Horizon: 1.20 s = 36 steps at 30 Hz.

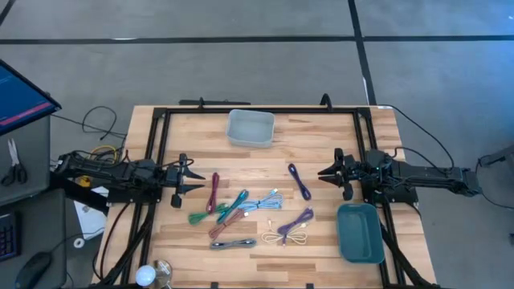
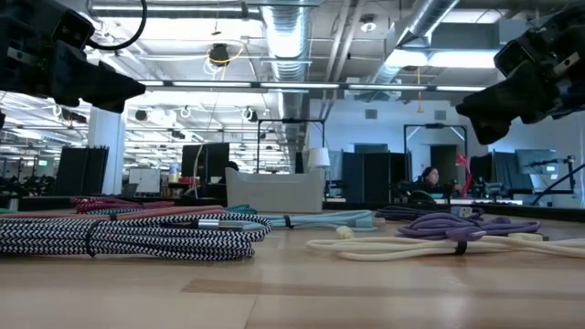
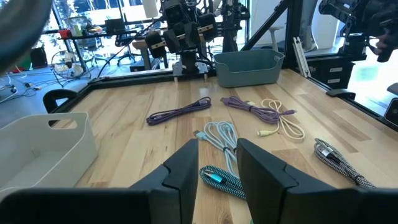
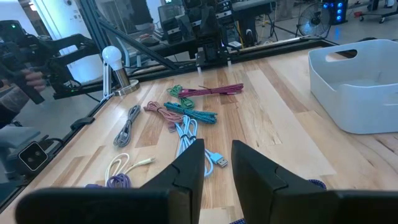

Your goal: Pick & Place USB Port

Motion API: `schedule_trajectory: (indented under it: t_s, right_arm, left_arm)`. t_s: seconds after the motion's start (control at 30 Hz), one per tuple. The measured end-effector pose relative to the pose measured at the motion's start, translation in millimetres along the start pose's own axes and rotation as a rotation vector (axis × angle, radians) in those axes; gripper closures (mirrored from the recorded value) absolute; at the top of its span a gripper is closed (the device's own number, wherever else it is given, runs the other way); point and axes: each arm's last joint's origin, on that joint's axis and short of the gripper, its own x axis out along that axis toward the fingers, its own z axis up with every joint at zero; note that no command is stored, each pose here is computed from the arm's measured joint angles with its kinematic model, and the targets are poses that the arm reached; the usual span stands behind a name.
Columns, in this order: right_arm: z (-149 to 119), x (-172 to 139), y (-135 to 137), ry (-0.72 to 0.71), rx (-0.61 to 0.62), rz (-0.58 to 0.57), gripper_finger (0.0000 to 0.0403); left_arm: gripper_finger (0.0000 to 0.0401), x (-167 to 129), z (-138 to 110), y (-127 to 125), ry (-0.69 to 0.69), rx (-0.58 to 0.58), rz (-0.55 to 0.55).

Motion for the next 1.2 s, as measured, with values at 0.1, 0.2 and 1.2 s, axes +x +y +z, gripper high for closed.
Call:
schedule_trajectory:
  t_s: [0.1, 0.2, 1.2]
  right_arm:
    - [0.0, 0.0, 0.0, 0.000, 0.000, 0.000, 0.0329]
    - [0.0, 0.0, 0.0, 0.000, 0.000, 0.000, 0.0329]
    - [0.0, 0.0, 0.0, 0.000, 0.000, 0.000, 0.0329]
  left_arm:
    - [0.0291, 0.0, 0.1, 0.0, 0.000, 0.000, 0.000]
    - [0.0291, 0.0, 0.0, 0.0, 0.000, 0.000, 0.000]
    - [0.0291, 0.0, 1.3, 0.2, -0.013, -0.002, 0.002]
